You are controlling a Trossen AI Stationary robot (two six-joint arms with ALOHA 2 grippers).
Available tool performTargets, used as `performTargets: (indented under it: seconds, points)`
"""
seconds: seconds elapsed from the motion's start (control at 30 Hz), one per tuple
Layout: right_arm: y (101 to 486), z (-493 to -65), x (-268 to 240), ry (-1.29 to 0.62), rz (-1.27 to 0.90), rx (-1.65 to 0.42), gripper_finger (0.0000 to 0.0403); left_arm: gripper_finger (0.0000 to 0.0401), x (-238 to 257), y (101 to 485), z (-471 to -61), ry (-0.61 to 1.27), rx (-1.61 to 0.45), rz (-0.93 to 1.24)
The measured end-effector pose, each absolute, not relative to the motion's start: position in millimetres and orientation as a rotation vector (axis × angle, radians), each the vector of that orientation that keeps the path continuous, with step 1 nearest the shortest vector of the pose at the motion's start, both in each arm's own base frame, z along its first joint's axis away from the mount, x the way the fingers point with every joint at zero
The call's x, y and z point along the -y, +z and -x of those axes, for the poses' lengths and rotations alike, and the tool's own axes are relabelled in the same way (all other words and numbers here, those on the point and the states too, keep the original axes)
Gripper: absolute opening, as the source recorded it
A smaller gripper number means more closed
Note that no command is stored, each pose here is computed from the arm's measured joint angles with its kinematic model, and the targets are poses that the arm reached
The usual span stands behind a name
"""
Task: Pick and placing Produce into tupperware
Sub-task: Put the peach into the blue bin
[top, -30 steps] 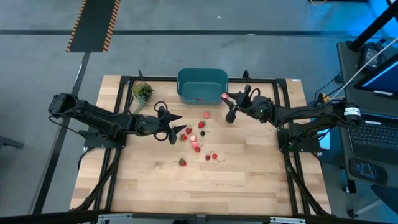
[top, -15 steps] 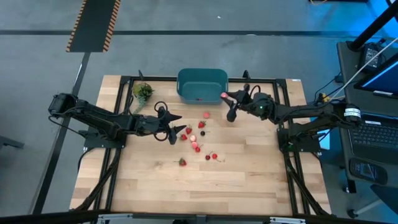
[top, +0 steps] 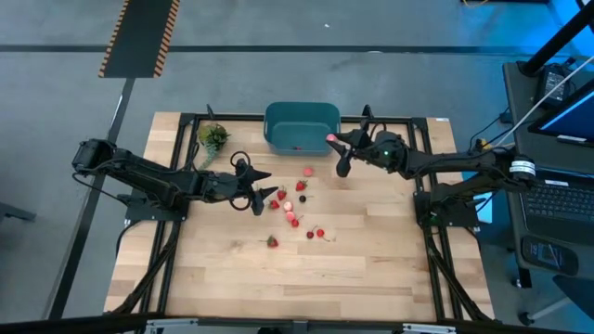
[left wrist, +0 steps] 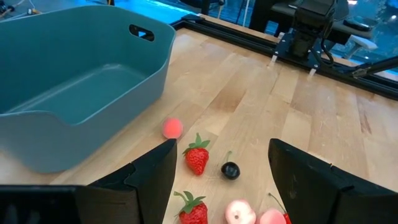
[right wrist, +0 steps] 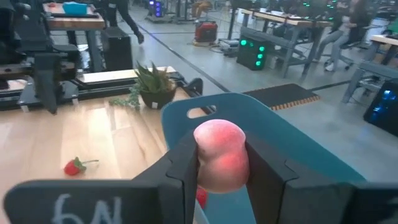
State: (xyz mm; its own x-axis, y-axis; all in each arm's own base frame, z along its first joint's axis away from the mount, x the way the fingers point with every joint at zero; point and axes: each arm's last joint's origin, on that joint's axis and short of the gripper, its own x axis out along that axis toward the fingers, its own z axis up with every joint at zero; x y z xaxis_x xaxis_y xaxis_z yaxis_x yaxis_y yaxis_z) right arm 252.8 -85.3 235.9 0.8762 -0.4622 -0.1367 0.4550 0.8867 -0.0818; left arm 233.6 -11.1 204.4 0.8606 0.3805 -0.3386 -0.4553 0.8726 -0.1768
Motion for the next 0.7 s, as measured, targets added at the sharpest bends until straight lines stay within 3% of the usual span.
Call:
performTargets:
  seconds: [0.7]
  points:
    - [247.6,-307.4,104.6,-0.472,0.120,-0.208,0.0106,0.0245,11.0,203.5,-233.2,0.445,-0.312,0.252]
